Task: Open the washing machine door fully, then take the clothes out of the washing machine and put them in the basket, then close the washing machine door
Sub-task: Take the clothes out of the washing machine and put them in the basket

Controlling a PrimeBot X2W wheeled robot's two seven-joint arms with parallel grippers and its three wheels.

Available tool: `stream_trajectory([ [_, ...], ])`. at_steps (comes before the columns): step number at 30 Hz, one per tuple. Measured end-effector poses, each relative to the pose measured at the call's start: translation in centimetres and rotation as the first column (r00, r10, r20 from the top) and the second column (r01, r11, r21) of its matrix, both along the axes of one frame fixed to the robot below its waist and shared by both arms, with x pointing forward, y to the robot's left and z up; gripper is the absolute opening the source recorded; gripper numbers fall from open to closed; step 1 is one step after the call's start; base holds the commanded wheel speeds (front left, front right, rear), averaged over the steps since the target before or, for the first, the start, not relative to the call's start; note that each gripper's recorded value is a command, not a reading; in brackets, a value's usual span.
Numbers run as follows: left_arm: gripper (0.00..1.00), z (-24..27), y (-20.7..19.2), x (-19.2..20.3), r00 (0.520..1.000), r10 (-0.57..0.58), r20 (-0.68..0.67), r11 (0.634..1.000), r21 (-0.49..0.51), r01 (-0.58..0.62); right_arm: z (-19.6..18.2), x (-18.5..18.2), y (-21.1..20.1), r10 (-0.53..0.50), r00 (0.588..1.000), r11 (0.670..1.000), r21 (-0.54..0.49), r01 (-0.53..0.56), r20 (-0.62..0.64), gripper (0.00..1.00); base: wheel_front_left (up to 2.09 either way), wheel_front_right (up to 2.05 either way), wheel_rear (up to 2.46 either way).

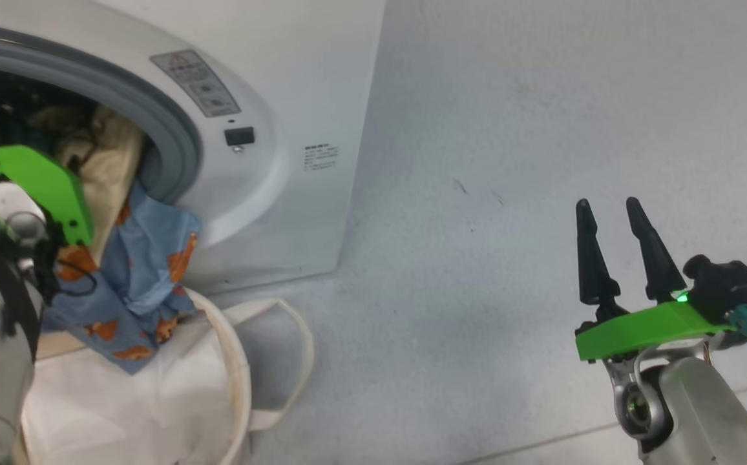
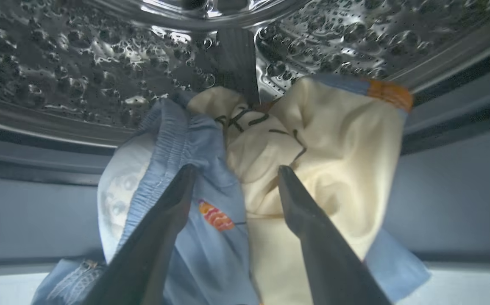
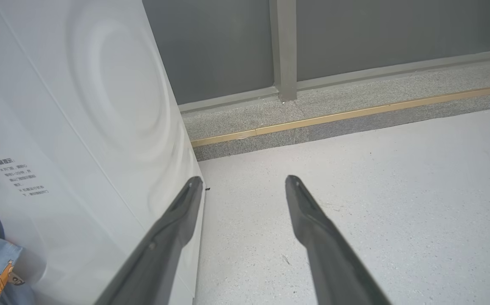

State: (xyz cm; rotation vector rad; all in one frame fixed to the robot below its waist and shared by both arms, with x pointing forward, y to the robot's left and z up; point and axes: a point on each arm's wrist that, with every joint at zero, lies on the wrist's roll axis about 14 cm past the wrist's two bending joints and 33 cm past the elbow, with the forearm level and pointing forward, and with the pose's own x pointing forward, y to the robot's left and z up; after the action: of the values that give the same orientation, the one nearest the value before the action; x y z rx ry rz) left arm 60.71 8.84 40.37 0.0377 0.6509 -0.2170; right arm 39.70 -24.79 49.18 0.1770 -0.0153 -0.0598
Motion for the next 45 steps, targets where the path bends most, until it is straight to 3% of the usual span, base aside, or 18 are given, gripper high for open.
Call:
stream_trajectory([
  [4,1.00,-2.9,0.8,0.1,0.993,0.044,-0.109,0.997,0.065,-0.037,-0.9,0.4,-0.3,-0.014,1.000,1.000,0.002,0.014,-0.023,1.00,0.00,0.00,0.00],
  [12,0.98,-5.8,1.1,0.3,0.976,0.075,-0.206,0.996,0.060,-0.064,-1.8,2.1,-0.2,-0.002,0.999,1.000,-0.002,0.002,-0.037,1.00,0.00,0.00,0.00],
  [13,0.63,-5.9,1.1,0.2,0.977,0.068,-0.203,0.997,0.056,-0.058,-1.8,2.2,-0.1,0.000,0.999,1.000,-0.002,-0.001,-0.036,1.00,0.00,0.00,0.00],
  [14,0.00,-5.9,1.1,0.2,0.977,0.068,-0.203,0.997,0.056,-0.058,-1.8,2.2,-0.1,0.000,0.999,1.000,-0.002,-0.001,-0.036,1.00,0.00,0.00,0.00],
  [20,0.00,-5.8,1.0,0.1,0.985,0.049,-0.167,0.998,0.034,-0.044,-1.8,2.4,0.3,0.011,0.999,1.000,0.005,-0.011,-0.032,1.00,0.00,0.00,0.00],
  [29,0.00,-1.7,1.0,0.3,0.995,0.052,0.085,0.996,-0.077,-0.046,-0.4,2.5,1.0,0.029,1.000,0.999,0.017,-0.029,0.010,1.00,0.00,0.00,0.00],
  [36,0.00,3.2,1.4,-1.0,0.947,0.081,0.310,0.988,-0.150,-0.035,0.3,1.3,2.0,0.055,0.998,0.998,0.034,-0.055,0.027,1.00,0.00,0.00,0.00],
  [45,0.00,6.5,3.0,-5.6,0.889,0.111,0.444,0.979,-0.205,-0.020,1.3,0.2,3.7,0.108,0.993,0.993,0.037,-0.110,0.053,1.00,0.00,0.00,0.00],
])
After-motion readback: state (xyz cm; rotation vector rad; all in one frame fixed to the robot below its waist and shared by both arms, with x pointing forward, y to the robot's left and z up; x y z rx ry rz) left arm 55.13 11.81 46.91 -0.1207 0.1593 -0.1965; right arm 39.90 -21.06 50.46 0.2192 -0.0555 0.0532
